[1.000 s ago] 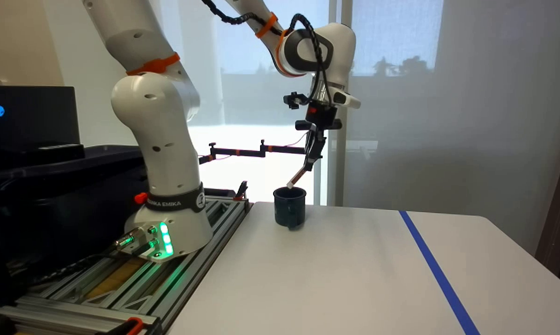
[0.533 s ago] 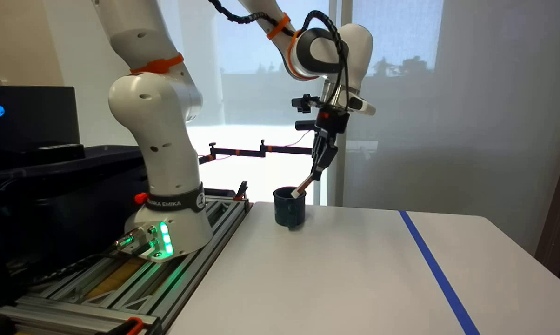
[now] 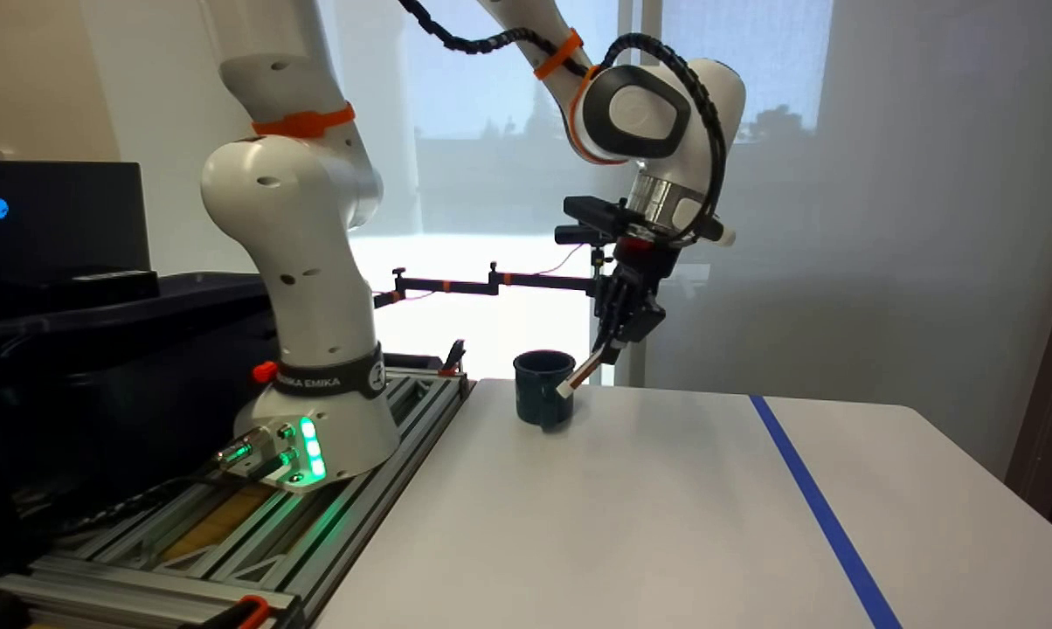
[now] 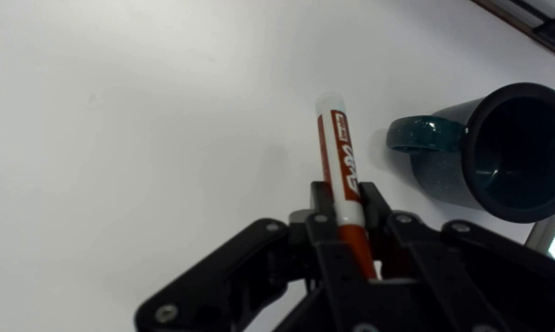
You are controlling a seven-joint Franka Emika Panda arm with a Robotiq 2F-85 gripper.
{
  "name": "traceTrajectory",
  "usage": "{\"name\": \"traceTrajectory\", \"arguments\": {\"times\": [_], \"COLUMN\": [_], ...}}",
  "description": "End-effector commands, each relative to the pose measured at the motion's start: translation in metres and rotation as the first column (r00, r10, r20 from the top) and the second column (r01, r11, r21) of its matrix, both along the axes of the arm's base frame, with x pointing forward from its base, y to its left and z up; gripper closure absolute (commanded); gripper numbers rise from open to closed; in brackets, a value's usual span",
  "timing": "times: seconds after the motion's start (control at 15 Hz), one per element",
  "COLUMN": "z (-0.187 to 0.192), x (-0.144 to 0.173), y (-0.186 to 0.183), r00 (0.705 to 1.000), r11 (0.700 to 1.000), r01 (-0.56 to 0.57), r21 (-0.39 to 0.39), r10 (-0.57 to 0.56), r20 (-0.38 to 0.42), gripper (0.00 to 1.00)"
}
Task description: Remove the marker from the mug cup
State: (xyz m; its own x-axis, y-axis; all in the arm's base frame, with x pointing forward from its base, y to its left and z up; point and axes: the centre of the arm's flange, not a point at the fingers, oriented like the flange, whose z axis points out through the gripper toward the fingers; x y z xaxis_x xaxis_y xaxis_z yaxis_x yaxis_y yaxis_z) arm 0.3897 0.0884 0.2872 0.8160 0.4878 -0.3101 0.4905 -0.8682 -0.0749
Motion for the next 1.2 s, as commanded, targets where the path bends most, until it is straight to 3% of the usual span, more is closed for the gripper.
{"name": "traceTrajectory", "arguments": {"times": [0.0,0.53,1.13], "z": [-0.016,-0.054,-0.08], "x": [0.018,0.022,0.005], "y": [-0.014,-0.022,0.0], "r00": [0.995,0.98,0.979], "r11": [0.994,0.985,0.975], "r01": [-0.087,-0.144,-0.202], "r21": [0.059,0.095,0.087], "r10": [0.089,0.155,0.201], "r20": [-0.049,-0.12,0.02], "gripper": [0.95,0.95,0.95]}}
